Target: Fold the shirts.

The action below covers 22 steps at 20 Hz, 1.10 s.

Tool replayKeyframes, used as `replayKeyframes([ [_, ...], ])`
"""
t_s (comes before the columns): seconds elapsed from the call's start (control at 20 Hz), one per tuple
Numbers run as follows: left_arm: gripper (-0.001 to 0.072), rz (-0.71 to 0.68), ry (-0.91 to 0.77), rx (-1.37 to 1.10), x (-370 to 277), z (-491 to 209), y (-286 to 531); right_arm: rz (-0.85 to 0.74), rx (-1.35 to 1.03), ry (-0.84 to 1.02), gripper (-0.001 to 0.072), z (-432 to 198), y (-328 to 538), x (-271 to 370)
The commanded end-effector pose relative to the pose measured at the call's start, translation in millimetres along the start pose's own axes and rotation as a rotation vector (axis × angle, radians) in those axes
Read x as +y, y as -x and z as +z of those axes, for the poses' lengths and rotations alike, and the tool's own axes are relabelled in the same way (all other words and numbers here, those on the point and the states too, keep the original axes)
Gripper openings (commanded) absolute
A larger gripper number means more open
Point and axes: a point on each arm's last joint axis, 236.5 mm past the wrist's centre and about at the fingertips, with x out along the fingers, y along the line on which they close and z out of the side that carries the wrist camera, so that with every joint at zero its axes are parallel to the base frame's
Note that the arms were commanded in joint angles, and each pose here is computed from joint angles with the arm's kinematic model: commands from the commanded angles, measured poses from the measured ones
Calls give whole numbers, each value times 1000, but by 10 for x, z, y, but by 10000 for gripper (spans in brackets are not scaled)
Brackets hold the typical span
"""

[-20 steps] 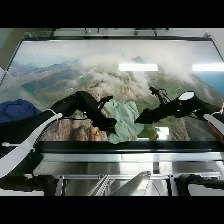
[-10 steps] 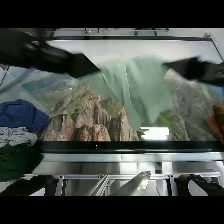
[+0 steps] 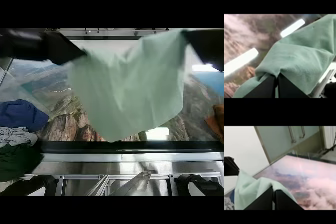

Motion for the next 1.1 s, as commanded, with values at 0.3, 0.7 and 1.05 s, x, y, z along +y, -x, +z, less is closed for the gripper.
replayKeyframes([
  [0.3,717,-30,417,465,1369,-1556,-1126,-129,554,-605,501,-2352,-487,-1593],
  [0.7,714,35,569,424,1987,-1754,-1037,-382,543,-924,499,-2721,809,-2159],
  [1.05,699,-8,625,519,2167,-2042,-1494,-546,505,-1035,499,-3306,996,-2477],
])
